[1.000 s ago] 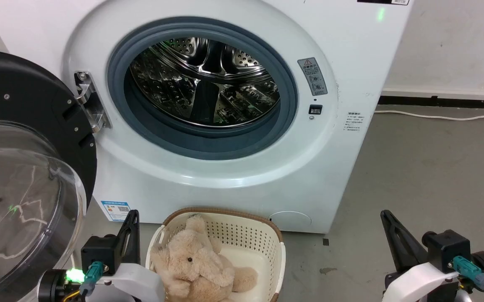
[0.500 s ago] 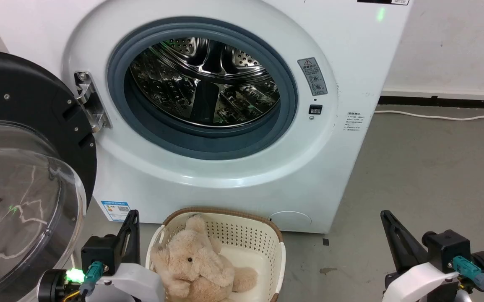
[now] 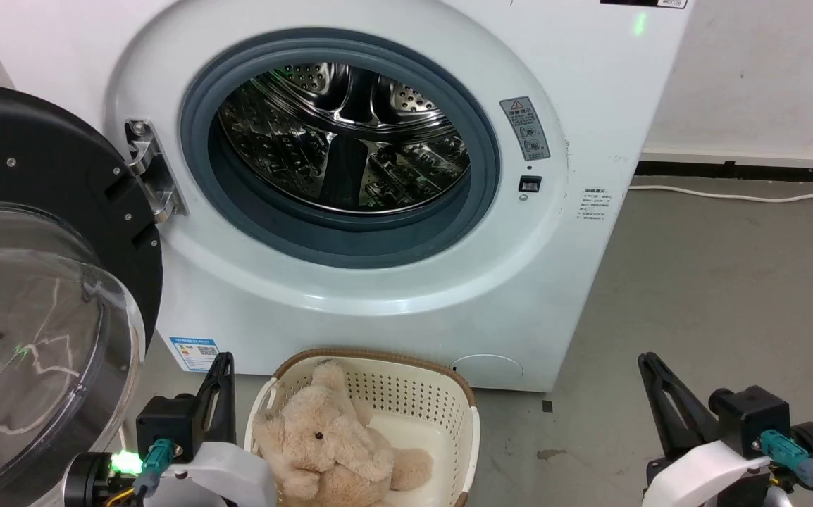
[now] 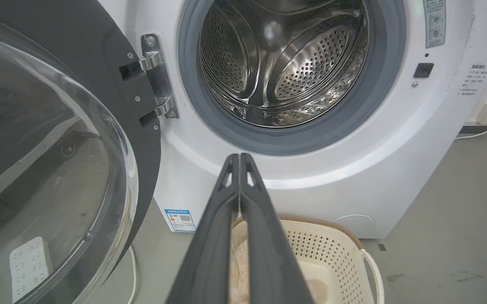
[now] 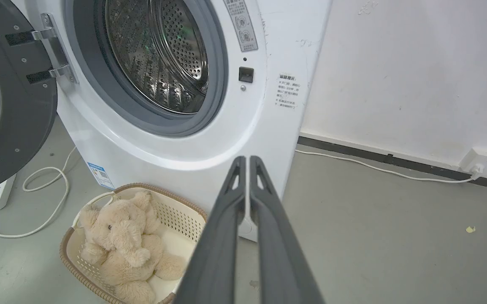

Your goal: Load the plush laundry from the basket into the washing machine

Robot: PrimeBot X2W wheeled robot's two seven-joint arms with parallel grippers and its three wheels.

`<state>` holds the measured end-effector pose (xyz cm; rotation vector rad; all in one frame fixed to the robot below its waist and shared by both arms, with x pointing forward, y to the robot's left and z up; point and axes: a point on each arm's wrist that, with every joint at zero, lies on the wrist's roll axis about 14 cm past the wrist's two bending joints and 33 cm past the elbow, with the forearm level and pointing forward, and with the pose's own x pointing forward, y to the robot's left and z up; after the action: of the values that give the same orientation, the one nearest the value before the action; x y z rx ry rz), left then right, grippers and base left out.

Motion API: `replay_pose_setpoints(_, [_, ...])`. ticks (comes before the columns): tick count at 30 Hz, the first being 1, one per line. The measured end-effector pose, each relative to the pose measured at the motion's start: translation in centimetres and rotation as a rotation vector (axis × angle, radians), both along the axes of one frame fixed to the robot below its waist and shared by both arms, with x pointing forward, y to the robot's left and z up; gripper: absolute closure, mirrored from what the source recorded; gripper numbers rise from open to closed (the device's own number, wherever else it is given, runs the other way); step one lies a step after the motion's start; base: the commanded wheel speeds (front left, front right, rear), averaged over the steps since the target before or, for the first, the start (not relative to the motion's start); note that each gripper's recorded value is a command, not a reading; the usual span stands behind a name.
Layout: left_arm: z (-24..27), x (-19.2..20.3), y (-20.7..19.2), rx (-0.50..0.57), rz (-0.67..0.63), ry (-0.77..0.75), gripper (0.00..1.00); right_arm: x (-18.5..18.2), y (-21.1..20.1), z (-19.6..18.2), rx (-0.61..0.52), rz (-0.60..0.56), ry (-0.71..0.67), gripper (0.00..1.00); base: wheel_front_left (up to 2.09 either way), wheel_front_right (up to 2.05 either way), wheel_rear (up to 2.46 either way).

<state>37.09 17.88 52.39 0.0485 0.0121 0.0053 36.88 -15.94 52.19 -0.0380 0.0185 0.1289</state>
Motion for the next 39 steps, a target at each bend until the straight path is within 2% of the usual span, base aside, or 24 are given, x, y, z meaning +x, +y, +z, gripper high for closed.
replay_pose_setpoints(20, [-0.2,0.0,-0.5,-0.045,-0.014,-0.011,0.00,0.1,0.3,-0.3,0.052,0.007,-0.004,0.00,0.00,0.00,0.00])
replay_pose_setpoints(39, [-5.2,2.4,-2.1,-0.111,-0.050,0.166,0.00,0.8,-0.6,-2.3,0.110,-0.026,0.035,0.00,0.00,0.00,0.00])
